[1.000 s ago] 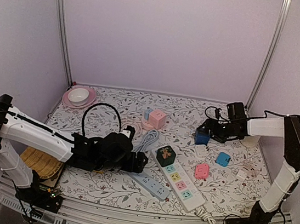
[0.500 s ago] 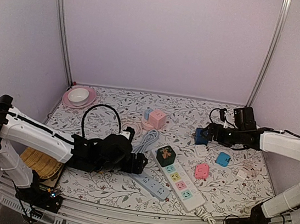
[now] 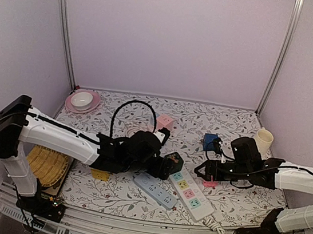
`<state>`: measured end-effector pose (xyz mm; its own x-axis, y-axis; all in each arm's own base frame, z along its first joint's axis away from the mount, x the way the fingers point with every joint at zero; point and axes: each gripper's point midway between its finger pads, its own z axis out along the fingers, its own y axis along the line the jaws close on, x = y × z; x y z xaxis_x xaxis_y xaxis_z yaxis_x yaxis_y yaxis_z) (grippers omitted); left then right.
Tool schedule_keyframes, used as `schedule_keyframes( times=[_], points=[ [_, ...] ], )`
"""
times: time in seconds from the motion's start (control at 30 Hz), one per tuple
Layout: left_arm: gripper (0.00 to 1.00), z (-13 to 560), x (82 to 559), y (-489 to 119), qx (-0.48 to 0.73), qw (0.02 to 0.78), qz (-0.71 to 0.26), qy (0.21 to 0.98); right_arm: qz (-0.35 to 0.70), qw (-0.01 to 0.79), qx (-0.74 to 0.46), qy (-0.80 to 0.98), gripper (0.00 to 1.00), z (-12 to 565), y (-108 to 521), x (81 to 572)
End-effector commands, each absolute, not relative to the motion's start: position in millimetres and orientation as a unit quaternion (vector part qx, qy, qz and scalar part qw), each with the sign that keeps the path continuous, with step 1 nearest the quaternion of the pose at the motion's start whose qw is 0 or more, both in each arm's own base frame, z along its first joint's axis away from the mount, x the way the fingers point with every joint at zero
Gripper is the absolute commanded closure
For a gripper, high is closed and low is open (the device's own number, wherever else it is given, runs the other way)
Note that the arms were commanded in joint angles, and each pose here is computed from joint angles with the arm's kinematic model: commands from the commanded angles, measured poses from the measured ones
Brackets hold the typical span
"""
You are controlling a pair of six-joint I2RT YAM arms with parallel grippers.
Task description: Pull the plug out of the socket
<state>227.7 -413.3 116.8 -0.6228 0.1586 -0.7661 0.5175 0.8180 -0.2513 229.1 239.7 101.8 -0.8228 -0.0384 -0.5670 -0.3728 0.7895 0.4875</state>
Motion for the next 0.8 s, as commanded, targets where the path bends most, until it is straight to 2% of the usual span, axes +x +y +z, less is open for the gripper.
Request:
schedule_keyframes(
  times=[0.0,0.33,0.57,0.77],
  points=[
    [0.07,115.8,242.2,-426.4,0.266,0.391,-0.215,0.855,0.296,0.259,-0.102,0.914,0.30,87.6,240.0,207.7],
    [0.08,102.2,254.7,-458.0,0.360,0.365,-0.246,0.822,0.312,0.226,-0.099,0.917,0.55,69.7,248.3,182.7],
    [0.11,93.8,264.6,-464.0,0.387,0.350,-0.264,0.811,0.331,0.213,-0.093,0.915,0.59,62.9,256.3,173.8],
    [0.15,68.0,271.9,-462.2,0.404,0.330,-0.237,0.819,0.334,0.199,-0.098,0.916,0.60,55.2,263.6,167.3]
  ],
)
